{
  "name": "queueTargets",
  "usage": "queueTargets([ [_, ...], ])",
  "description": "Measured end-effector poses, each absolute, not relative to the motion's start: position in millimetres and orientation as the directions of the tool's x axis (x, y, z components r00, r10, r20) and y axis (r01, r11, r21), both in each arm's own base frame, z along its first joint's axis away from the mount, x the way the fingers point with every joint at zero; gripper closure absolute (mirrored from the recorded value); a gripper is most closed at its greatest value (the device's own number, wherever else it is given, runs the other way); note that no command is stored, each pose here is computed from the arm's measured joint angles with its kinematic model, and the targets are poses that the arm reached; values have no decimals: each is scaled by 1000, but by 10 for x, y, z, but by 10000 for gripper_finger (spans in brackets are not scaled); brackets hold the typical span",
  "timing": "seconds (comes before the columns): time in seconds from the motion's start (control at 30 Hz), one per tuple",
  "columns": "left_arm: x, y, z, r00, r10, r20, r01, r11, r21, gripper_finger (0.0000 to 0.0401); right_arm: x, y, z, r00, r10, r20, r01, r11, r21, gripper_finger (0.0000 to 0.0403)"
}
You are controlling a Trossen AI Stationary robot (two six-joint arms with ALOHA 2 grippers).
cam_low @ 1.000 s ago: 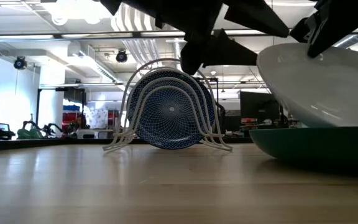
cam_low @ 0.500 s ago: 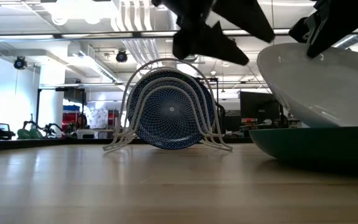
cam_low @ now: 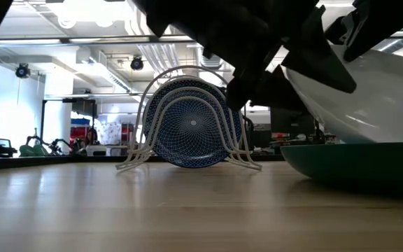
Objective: Sort dishes
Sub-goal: Put the white plate into the dish rack
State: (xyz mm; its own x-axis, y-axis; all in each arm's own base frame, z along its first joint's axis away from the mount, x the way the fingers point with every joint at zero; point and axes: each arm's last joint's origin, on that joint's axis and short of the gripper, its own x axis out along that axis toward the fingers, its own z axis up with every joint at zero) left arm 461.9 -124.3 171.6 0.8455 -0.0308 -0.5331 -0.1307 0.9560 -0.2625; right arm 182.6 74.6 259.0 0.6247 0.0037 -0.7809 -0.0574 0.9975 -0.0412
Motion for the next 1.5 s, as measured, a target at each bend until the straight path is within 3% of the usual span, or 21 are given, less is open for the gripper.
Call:
queueTargets([
  [0.23, 4624, -1197, 1701, 844, 39, -534, -211, 940, -266, 319, 1832, 747, 2619, 639, 3, -770, -27, 999, -18, 402],
  [0.37, 4622, -1198, 1717, 848, 51, -528, -202, 951, -234, 319, 1820, 746, 2646, 643, 15, -766, -19, 1000, 4, 381],
  [0.63, 4642, -1224, 1820, 887, 72, -457, -164, 973, -164, 346, 1774, 751, 2969, 683, 111, -722, -43, 993, 113, 285],
  [0.8, 4634, -1220, 1886, 894, 82, -441, -163, 975, -150, 351, 1730, 725, 3193, 691, 103, -715, -4, 990, 138, 235],
  [0.93, 4611, -1293, 1885, 890, 9, -456, -89, 984, -153, 353, 1707, 686, 3339, 722, 51, -690, 68, 987, 145, 208],
  [1.17, 4616, -1310, 1909, 899, -18, -437, -69, 981, -182, 353, 1644, 651, 3494, 719, 14, -695, 135, 978, 160, 188],
  [1.5, 4628, -1316, 1973, 920, -25, -392, -54, 980, -189, 354, 1613, 640, 3671, 748, 24, -663, 136, 973, 188, 194],
])
